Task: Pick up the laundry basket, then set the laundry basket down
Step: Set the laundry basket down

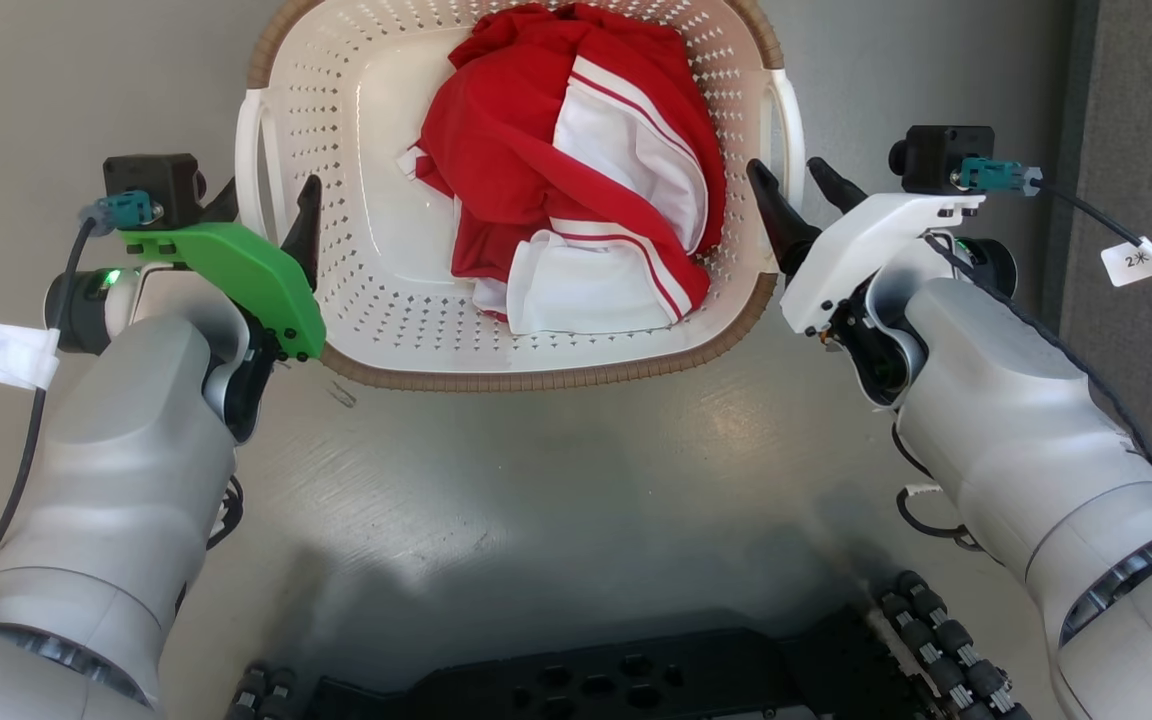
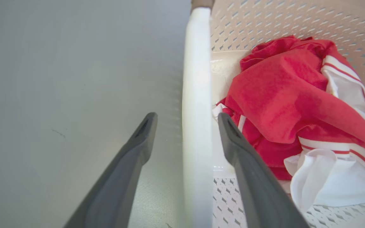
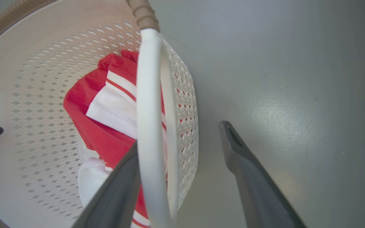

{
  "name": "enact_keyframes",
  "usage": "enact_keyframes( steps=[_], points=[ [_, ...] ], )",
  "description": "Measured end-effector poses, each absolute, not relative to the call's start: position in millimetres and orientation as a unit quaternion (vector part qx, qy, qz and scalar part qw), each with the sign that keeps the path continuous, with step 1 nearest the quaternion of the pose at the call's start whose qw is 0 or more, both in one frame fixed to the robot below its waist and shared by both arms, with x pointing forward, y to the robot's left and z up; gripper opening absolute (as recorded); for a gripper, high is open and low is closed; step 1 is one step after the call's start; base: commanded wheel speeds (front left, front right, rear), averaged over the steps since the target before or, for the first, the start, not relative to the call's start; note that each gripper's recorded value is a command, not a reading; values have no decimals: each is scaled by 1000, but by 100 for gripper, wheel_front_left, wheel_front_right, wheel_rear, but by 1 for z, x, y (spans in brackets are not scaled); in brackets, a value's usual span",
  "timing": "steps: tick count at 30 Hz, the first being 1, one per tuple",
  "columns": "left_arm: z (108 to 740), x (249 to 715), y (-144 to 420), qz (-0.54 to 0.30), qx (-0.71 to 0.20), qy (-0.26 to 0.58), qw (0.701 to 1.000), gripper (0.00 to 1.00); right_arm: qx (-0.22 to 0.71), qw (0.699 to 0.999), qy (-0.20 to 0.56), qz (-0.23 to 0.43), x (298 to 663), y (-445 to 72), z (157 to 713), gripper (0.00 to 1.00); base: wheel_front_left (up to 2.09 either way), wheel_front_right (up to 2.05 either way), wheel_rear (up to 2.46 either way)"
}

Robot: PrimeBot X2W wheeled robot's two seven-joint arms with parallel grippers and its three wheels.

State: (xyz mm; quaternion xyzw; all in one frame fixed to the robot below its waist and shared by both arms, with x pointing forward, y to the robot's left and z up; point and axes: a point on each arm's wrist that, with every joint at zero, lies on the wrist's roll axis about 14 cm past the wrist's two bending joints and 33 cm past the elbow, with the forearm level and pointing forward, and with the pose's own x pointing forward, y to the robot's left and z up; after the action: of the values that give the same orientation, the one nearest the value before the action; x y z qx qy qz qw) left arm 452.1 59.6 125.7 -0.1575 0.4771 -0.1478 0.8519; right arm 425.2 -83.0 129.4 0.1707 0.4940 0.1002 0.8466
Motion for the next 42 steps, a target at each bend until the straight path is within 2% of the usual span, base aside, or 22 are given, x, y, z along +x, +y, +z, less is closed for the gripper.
enact_keyframes(
  steps=[11, 22, 26, 35, 42],
  points=[
    [135, 458, 60, -149, -155, 465, 859, 100, 169, 853, 482, 108, 433, -81, 140, 100, 0, 0, 0],
    [175, 477, 51, -169, -153, 423, 877, 100, 162, 873, 448, 107, 448, -87, 174, 100, 0, 0, 0],
    [193, 476, 47, -175, -158, 410, 881, 100, 161, 883, 429, 107, 455, -89, 194, 100, 0, 0, 0],
    [261, 508, 43, -188, -173, 326, 910, 100, 187, 915, 340, 110, 491, -91, 261, 100, 0, 0, 0],
    [306, 509, 50, -189, -179, 275, 925, 100, 184, 931, 291, 122, 492, -95, 304, 100, 0, 0, 0]
  ],
)
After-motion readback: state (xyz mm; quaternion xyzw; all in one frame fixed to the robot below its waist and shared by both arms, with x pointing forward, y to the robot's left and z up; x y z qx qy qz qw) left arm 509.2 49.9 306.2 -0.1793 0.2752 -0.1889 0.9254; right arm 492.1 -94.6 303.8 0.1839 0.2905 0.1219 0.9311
